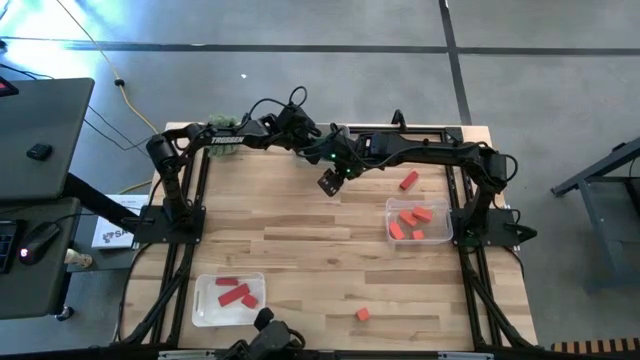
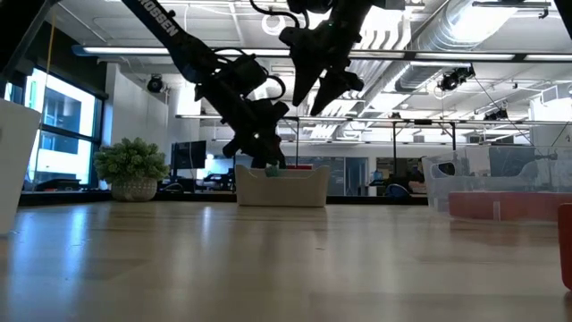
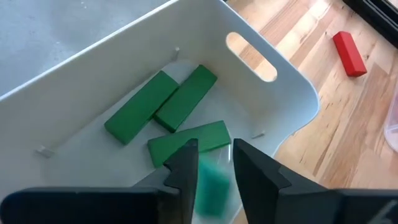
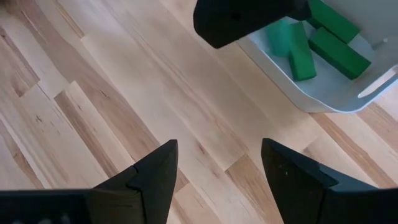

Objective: Sort & place blocks by color
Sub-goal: Put the orange block into the transparent bin

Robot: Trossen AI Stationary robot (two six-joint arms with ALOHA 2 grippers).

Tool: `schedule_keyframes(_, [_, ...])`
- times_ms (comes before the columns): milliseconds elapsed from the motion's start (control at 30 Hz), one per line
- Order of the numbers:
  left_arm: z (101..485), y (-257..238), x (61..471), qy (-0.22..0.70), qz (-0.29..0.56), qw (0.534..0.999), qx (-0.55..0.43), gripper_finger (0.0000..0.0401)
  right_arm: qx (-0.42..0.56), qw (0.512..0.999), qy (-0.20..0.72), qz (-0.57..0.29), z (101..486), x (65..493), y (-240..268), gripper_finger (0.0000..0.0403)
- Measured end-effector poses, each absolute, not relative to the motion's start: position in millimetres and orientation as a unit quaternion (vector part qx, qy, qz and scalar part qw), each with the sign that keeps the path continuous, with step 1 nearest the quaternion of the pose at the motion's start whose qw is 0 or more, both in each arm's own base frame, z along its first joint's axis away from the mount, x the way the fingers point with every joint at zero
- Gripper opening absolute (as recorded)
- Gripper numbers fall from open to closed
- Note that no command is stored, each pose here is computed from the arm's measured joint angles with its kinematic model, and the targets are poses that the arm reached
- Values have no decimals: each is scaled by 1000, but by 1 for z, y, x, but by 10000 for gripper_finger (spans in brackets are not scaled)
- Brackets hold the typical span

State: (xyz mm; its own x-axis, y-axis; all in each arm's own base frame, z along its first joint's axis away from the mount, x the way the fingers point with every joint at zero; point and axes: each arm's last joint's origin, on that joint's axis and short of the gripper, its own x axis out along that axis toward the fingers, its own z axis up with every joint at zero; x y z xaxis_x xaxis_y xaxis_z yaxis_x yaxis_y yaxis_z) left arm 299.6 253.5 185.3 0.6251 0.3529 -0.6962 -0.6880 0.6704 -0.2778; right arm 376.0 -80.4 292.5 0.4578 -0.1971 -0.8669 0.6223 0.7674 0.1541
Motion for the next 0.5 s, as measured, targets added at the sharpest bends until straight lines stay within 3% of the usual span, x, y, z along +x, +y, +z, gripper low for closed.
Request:
schedule_keyframes(267, [185,253,300,310,301,860,-271,126,251,817,461,-239,292,377,-72,220])
schedule_keyframes(500, [196,251,299,298,273,871,-279,128,287,805,465,-231,291,379,-53,220])
